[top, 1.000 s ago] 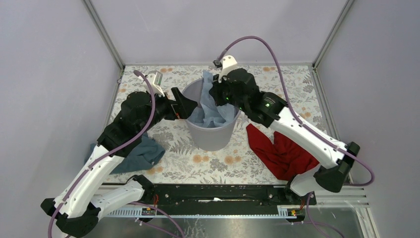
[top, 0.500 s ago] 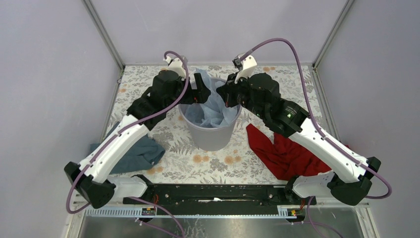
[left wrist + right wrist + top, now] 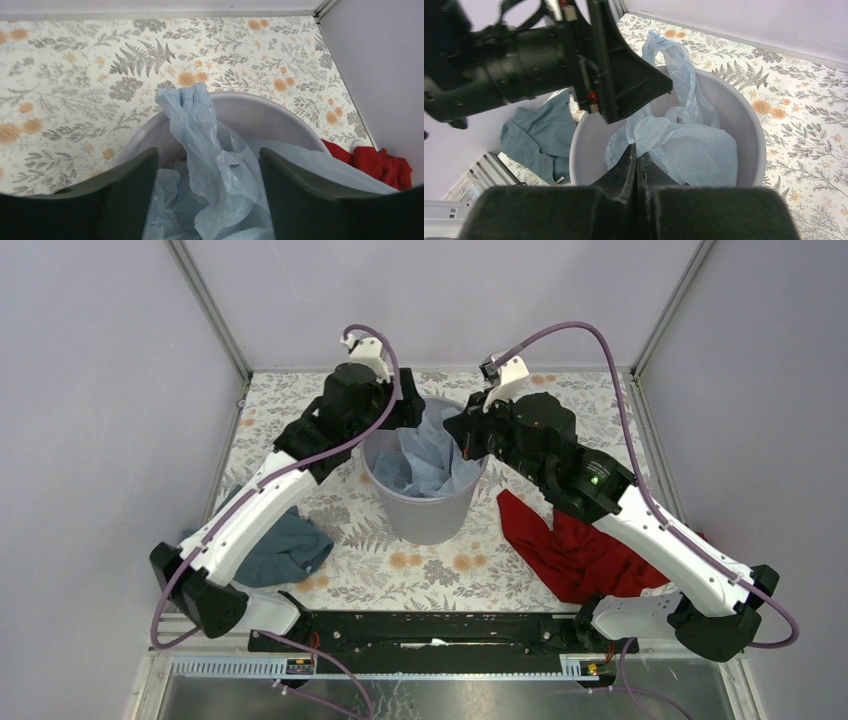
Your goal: Put the trash bags into the trash bin
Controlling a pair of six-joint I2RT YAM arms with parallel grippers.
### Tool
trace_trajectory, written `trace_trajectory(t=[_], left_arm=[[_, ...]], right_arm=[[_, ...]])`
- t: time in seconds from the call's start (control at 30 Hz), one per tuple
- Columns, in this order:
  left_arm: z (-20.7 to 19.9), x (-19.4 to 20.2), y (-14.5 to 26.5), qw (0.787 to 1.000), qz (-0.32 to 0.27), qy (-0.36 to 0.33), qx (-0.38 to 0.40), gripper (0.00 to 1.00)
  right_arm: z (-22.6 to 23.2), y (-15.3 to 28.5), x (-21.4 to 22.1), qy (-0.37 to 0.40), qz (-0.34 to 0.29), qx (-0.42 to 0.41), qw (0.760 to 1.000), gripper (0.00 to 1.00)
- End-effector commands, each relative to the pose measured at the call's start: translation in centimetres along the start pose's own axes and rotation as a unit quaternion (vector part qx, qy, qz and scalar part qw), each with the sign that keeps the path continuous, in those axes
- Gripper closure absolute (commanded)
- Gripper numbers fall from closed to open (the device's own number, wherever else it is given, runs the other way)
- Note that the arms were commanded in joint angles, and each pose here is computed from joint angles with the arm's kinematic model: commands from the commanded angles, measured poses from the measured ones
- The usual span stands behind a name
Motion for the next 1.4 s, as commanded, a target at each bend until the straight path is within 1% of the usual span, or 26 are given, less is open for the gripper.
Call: trace_trajectory(t=[0.0,0.03,0.07,0.13,0.17,0.2,0.3,0.4,0.5,0.57,0.73,0.83,0.9,0.93,0.97,1.0,1.03,1.07,1.1,1.13,1.23,1.37], left_arm=[[-0.6,-2.2,-1.1,0.999,-0.032,-0.015,0.0,0.29],[-0.6,-2.7,-1.1,0.999,-0.038,-0.02,-0.003,0.37],[-0.5,-3.2,-0.9,0.999,-0.044,-0.025,-0.01,0.48],[0.0,-4.4,0.1,0.997,-0.063,-0.033,-0.025,0.67],[0.3,-4.9,0.7,0.996,-0.073,-0.037,-0.034,0.73],[0.7,-5.4,1.5,0.995,-0.083,-0.038,-0.044,0.77],[2.6,-5.8,4.2,0.99,-0.109,-0.034,-0.077,0.82],[4.7,-5.0,7.5,0.987,-0.129,-0.012,-0.098,0.85],[6.3,-3.8,10.2,0.985,-0.127,0.004,-0.114,0.85],[6.6,-3.1,11.8,0.986,-0.125,0.013,-0.111,0.85],[7.8,-2.1,13.9,0.984,-0.117,0.02,-0.129,0.86],[8.4,-1.4,13.9,0.984,-0.11,0.018,-0.142,0.88],[8.4,-0.6,13.8,0.985,-0.1,0.02,-0.138,0.89],[8.4,-0.1,13.7,0.987,-0.093,0.023,-0.133,0.89],[8.2,0.2,13.7,0.987,-0.091,0.028,-0.126,0.89],[8.1,0.5,13.8,0.989,-0.087,0.034,-0.119,0.89],[7.8,0.6,13.8,0.99,-0.085,0.04,-0.109,0.89],[7.6,0.8,13.8,0.991,-0.082,0.045,-0.1,0.89],[7.4,0.9,13.8,0.991,-0.081,0.049,-0.093,0.88],[7.2,0.9,13.8,0.992,-0.079,0.053,-0.088,0.88],[6.6,0.9,13.9,0.993,-0.078,0.057,-0.07,0.88],[6.3,0.8,13.9,0.994,-0.077,0.054,-0.061,0.88]], right_arm=[[-0.2,0.7,-1.4,-0.008,-0.028,0.007,1.0,1.0],[-0.4,0.8,-1.5,-0.007,-0.031,0.014,0.999,1.0],[-0.7,0.8,-1.5,-0.004,-0.033,0.021,0.999,1.0],[-1.7,1.0,-1.4,0.005,-0.037,0.049,0.998,1.0],[-2.2,1.0,-1.4,0.012,-0.038,0.063,0.997,1.0],[-2.8,1.1,-1.3,0.02,-0.038,0.083,0.996,1.0],[-5.0,1.5,-1.0,0.048,-0.04,0.14,0.988,1.0],[-6.8,2.1,-0.7,0.065,-0.039,0.179,0.981,1.0],[-7.6,3.1,-0.4,0.069,-0.034,0.197,0.977,1.0],[-7.6,3.8,0.1,0.066,-0.028,0.19,0.979,1.0],[-8.6,5.3,1.2,0.062,-0.021,0.208,0.976,0.98],[-9.1,5.7,1.5,0.066,-0.015,0.222,0.973,0.92],[-9.1,6.0,1.8,0.063,-0.007,0.221,0.973,0.86],[-9.0,6.1,2.1,0.058,-0.002,0.219,0.974,0.79],[-8.9,6.3,2.4,0.049,0.003,0.215,0.975,0.68],[-8.7,6.3,2.8,0.028,0.008,0.21,0.977,0.54],[-8.4,6.4,3.1,0.016,0.015,0.202,0.979,0.37],[-7.8,6.2,3.6,-0.007,0.026,0.188,0.982,0.18],[-7.2,6.1,4.1,-0.026,0.042,0.176,0.983,0.03],[-6.6,5.9,4.7,-0.048,0.061,0.165,0.983,0.01],[-5.4,5.6,5.9,-0.09,0.103,0.15,0.979,0.0],[-4.6,5.8,6.4,-0.137,0.104,0.131,0.976,0.0]])
Point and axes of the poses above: each gripper's point midway between its finger pads, its own y axis back along the fingers, its own z axis along the line the jaws close on, x = y × z, the point moved 3 cm from there along y, back along the fingers, and after that the axes turned 1 degree about y, right-handed, at the moved point
